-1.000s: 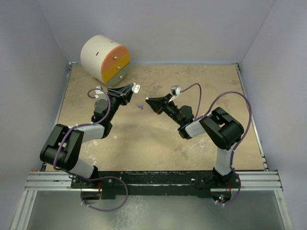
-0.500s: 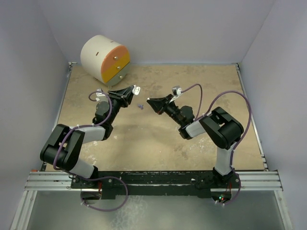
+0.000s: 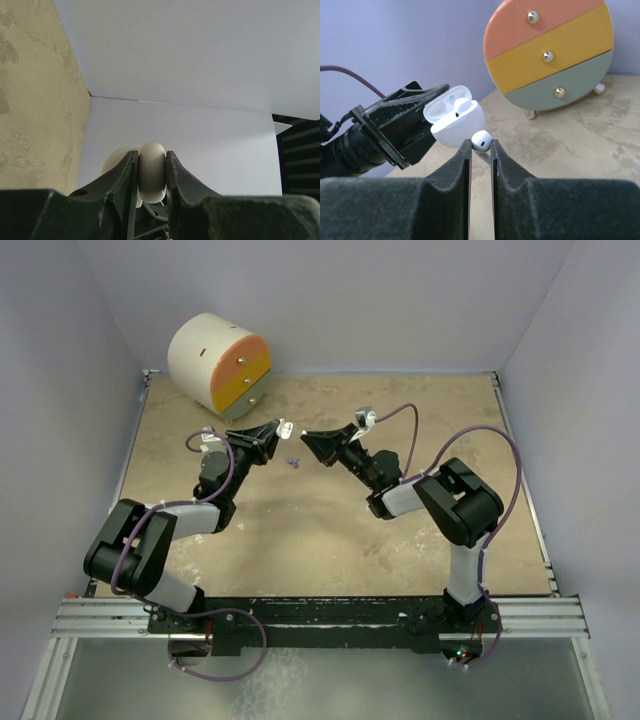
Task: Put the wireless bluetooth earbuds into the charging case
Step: Place the earbud in the charging case.
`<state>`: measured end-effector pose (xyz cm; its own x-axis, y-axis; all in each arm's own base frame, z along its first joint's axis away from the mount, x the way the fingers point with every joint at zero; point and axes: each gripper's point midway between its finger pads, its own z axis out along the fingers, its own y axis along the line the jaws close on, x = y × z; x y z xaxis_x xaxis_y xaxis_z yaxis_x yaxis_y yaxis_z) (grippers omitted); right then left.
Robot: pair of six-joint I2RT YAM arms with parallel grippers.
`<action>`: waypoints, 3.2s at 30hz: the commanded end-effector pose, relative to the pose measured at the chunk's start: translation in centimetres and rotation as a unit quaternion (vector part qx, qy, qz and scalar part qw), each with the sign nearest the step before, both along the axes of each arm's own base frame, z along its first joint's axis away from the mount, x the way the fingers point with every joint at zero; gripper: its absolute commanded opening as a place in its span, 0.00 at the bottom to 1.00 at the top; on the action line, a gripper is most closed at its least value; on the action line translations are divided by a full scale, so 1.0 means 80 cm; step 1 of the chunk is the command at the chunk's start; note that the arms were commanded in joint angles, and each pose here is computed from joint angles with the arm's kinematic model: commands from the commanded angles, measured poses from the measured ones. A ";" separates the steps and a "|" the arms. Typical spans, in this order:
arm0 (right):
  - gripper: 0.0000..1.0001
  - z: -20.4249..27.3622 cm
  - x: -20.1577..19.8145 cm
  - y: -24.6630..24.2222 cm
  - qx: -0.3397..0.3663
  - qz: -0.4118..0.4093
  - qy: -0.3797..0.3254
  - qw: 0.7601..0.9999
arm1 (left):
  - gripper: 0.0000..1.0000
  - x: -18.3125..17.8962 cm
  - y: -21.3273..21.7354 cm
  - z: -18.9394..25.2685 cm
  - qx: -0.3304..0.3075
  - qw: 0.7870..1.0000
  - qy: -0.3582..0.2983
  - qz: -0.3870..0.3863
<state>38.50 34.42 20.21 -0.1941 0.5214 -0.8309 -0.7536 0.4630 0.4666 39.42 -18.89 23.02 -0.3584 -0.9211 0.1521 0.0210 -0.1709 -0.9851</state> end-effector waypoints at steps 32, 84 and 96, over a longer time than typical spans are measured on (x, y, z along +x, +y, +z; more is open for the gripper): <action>0.00 0.277 -0.119 -0.073 0.228 0.007 -0.400 0.888 | 0.00 0.020 -0.027 0.053 -0.025 0.999 -0.036 -0.011; 0.00 0.257 -0.114 -0.075 0.234 0.010 -0.388 0.891 | 0.00 0.013 -0.040 0.086 -0.048 0.996 -0.072 -0.024; 0.00 0.257 -0.115 -0.078 0.236 0.008 -0.386 0.892 | 0.00 0.010 -0.041 0.093 -0.052 0.995 -0.080 -0.023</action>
